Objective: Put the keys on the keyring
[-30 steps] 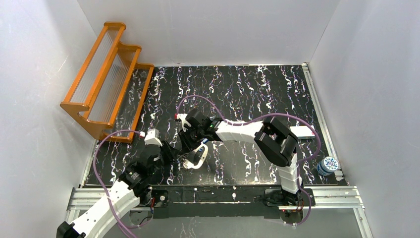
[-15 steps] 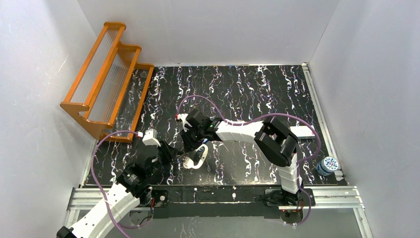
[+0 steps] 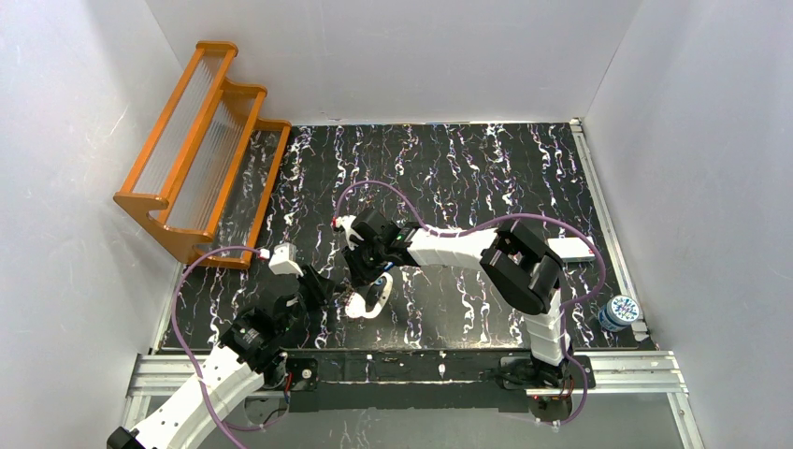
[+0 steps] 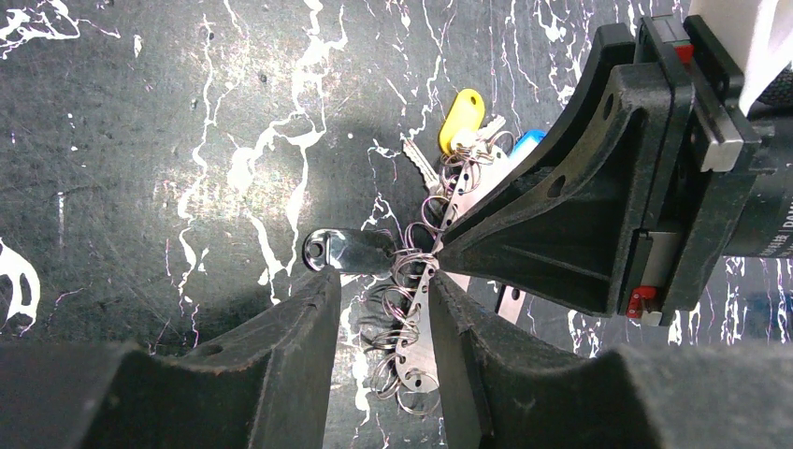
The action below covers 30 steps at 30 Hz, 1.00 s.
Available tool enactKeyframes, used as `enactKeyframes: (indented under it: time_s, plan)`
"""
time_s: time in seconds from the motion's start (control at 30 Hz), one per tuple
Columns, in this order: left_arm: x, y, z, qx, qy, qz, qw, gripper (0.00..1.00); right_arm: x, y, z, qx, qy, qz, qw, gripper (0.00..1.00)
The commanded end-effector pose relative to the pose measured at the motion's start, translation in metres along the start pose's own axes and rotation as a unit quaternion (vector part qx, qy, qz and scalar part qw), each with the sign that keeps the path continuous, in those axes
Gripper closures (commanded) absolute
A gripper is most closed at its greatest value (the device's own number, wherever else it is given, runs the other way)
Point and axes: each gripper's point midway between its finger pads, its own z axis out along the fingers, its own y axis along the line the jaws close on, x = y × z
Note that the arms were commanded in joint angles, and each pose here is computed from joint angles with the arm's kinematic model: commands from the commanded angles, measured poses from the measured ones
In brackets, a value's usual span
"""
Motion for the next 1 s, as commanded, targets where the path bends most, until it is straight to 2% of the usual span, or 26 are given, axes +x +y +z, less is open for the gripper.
enactKeyframes:
  time_s: [0.0,0.27,0.97]
  plan:
    - [-0.006,-0.001,-0.002,-0.004,-0.007,0.004,1.0,0.62,-0.004,-0.001,0.001,0.006,-0.001,-0.013,1.0,0.78]
    - [-0.005,-0.001,-0.002,-0.004,-0.007,0.004,1.0,0.62,-0.005,0.002,0.003,-0.004,0.002,-0.014,1.0,0.79]
    - [-0.005,-0.001,0.0,-0.004,-0.007,0.004,1.0,0.61,-0.012,0.019,0.009,-0.031,-0.003,-0.044,0.999,0.71]
